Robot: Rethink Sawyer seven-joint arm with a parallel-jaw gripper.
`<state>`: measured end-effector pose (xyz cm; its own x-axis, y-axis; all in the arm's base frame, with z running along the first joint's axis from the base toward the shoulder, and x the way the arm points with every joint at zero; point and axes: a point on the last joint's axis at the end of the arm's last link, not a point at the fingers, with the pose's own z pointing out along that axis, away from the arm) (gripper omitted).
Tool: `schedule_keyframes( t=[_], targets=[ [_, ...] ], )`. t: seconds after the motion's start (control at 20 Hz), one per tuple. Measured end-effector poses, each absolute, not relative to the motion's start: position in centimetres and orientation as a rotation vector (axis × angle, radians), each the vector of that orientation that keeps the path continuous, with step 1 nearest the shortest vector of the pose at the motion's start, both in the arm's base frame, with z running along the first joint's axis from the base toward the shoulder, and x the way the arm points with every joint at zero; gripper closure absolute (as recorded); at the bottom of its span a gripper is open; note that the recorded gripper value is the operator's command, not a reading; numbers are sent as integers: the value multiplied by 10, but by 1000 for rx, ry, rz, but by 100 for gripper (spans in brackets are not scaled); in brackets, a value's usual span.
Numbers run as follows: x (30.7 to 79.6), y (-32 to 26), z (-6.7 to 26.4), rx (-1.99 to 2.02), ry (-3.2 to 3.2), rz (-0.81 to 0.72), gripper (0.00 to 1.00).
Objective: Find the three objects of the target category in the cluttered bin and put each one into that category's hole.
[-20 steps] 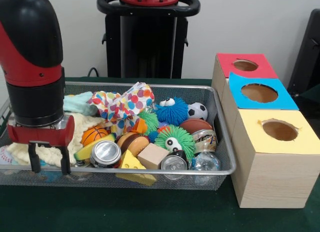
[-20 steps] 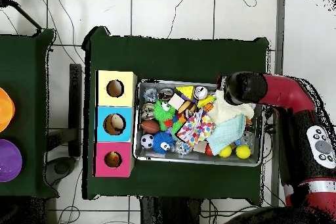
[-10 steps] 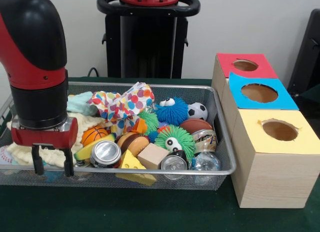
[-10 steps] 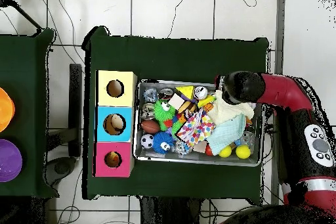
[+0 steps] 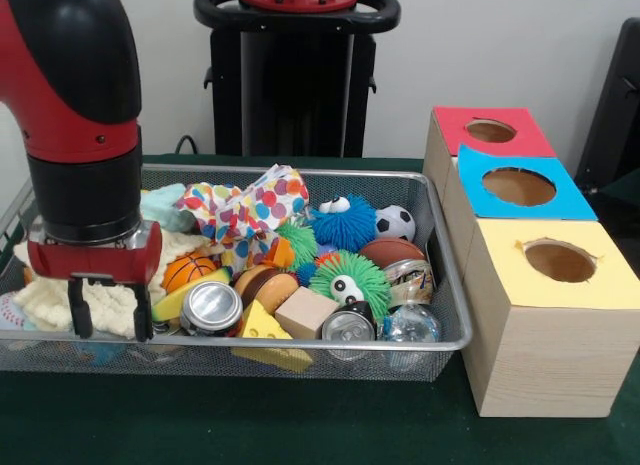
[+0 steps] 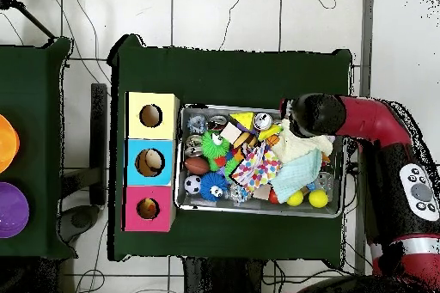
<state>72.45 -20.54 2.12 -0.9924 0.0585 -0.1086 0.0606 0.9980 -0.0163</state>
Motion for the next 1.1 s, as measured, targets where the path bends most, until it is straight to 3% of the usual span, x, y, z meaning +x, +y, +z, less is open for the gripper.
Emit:
schedule_keyframes(
  t=[0.55, 1.1],
  targets=[
    [733, -202, 62, 52, 3009, -89, 0],
    [719, -197, 27, 59, 3057, -43, 0]
  ],
)
